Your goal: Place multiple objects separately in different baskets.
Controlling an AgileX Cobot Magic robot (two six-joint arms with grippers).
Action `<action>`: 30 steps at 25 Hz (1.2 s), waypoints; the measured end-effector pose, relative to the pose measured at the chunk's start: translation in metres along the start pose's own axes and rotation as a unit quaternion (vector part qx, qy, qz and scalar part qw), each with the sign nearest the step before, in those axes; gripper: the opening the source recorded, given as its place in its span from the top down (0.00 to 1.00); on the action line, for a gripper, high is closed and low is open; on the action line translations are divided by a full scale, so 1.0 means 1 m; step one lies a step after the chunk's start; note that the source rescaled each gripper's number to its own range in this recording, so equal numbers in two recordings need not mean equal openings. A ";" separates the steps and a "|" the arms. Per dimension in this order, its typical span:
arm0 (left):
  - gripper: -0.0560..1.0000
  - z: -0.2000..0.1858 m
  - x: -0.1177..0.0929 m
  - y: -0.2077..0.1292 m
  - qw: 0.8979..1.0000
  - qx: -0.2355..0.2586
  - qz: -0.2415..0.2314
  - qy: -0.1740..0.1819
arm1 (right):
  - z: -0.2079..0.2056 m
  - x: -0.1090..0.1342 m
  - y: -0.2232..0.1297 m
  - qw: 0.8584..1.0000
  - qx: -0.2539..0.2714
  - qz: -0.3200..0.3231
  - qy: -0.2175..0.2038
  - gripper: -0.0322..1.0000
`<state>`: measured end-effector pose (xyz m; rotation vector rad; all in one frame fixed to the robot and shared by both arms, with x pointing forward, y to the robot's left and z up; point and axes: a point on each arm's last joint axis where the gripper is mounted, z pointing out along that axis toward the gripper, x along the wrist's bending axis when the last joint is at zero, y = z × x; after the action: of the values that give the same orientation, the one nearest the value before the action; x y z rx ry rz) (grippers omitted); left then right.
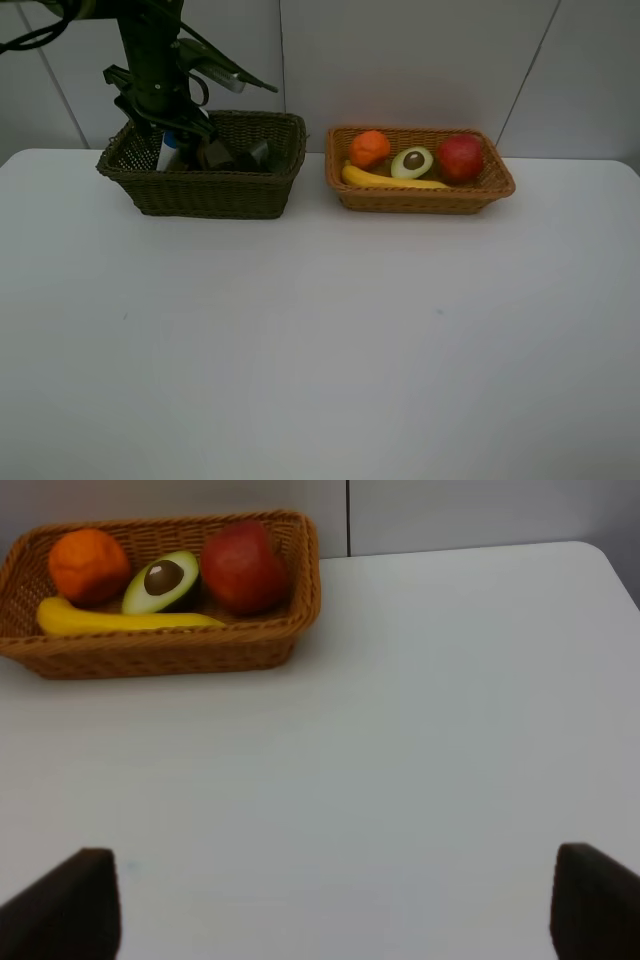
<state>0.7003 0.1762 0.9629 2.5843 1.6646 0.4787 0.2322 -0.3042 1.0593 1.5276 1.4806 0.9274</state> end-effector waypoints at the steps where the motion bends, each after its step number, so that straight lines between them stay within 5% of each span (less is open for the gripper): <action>1: 0.09 0.000 0.000 0.000 1.000 -0.001 -0.001 -0.002 | 0.000 0.000 0.000 1.000 0.000 0.000 0.000 0.15; 22: 0.09 -0.030 -0.015 0.002 0.991 -0.005 -0.058 -0.117 | 0.000 0.000 0.000 1.000 0.000 0.000 0.000 0.15; 30: 0.09 -0.079 -0.014 0.000 0.988 -0.043 -0.062 -0.135 | 0.000 0.000 0.000 1.000 0.000 0.000 0.000 0.15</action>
<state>0.6733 0.1524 1.0347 2.3434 1.6577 0.1787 0.2322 -0.3042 1.0593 1.5276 1.4806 0.9274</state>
